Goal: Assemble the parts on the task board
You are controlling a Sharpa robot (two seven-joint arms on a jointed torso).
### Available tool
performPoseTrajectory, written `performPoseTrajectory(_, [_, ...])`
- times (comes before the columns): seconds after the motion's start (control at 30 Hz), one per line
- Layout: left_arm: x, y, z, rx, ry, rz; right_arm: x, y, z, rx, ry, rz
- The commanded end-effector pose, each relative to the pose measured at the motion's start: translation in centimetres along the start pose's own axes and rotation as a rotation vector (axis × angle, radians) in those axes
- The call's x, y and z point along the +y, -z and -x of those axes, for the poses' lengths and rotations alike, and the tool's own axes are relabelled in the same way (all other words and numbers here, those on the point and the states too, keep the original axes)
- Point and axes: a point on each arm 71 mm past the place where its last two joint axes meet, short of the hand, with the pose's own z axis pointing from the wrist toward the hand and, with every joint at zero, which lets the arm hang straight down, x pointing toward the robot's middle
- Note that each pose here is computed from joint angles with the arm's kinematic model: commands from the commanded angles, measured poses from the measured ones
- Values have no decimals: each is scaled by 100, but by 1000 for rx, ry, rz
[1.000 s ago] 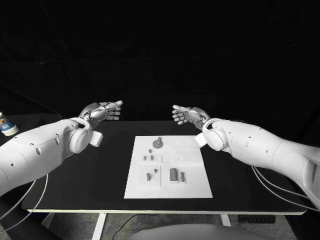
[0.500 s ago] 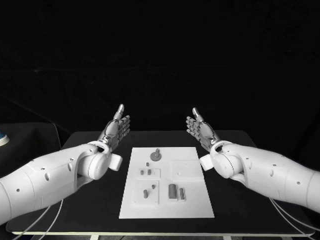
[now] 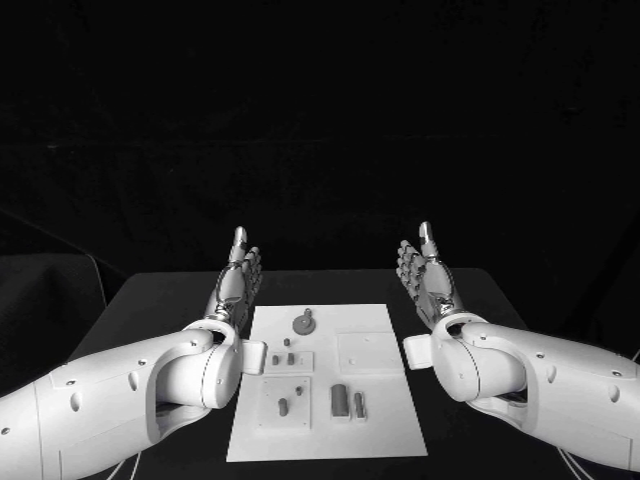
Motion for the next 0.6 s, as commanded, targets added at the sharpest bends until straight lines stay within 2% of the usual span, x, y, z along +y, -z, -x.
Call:
performPoseTrajectory(0.03, [-48,39,50,-110,-14,-40,54,55,49,-122,-2,21])
performPoseTrajectory(0.6, [-49,42,49,-110,-14,-41,70,76,40,-127,-5,21])
